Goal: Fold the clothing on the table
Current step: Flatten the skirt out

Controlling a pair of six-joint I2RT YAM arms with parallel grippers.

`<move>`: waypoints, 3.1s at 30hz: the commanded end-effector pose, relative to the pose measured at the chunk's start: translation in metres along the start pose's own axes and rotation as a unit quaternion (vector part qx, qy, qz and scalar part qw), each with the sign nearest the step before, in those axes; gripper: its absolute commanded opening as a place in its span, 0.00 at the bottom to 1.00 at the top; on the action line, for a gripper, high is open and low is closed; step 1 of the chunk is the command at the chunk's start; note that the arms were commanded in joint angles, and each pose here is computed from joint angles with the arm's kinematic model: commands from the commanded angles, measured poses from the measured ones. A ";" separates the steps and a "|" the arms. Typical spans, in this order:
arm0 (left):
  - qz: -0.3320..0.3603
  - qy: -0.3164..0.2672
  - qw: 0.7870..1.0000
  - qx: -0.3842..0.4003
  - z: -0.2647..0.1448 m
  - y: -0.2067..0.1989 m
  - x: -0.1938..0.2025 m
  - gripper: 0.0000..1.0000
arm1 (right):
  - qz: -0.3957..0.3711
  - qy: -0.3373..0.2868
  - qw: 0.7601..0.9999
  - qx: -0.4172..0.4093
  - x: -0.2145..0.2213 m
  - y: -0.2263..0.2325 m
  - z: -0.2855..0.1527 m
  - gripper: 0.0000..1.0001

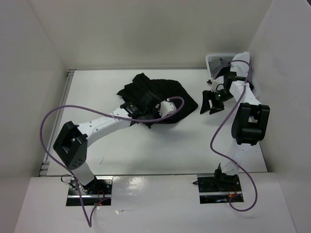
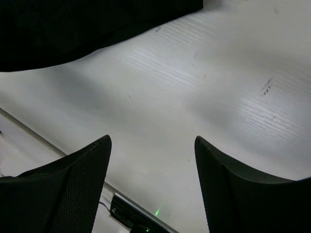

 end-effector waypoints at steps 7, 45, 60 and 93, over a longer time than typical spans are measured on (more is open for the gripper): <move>-0.116 -0.065 0.990 0.042 -0.082 0.053 -0.003 0.06 | -0.128 -0.058 0.990 0.008 -0.055 0.039 0.014 0.72; -0.301 -0.072 0.944 0.118 -0.126 0.097 0.113 0.08 | -0.144 0.163 0.950 -0.222 0.050 0.129 0.122 0.45; -0.303 -0.069 0.943 0.120 -0.128 0.091 0.116 0.08 | -0.133 0.168 0.944 -0.250 0.051 0.131 0.131 0.47; -0.185 -0.111 0.976 0.029 -0.202 0.085 0.060 0.02 | -0.275 -0.024 0.940 -0.203 -0.009 0.188 -0.018 0.00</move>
Point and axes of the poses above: each gripper's point midway between its finger pads, its own z axis out along the fingers, its own y axis along the line the jaws close on, x = y × z, the point moved 2 cm from there along -z, back along the fingers, and after that the axes turned 1 degree about -z, right-handed, at the moved point
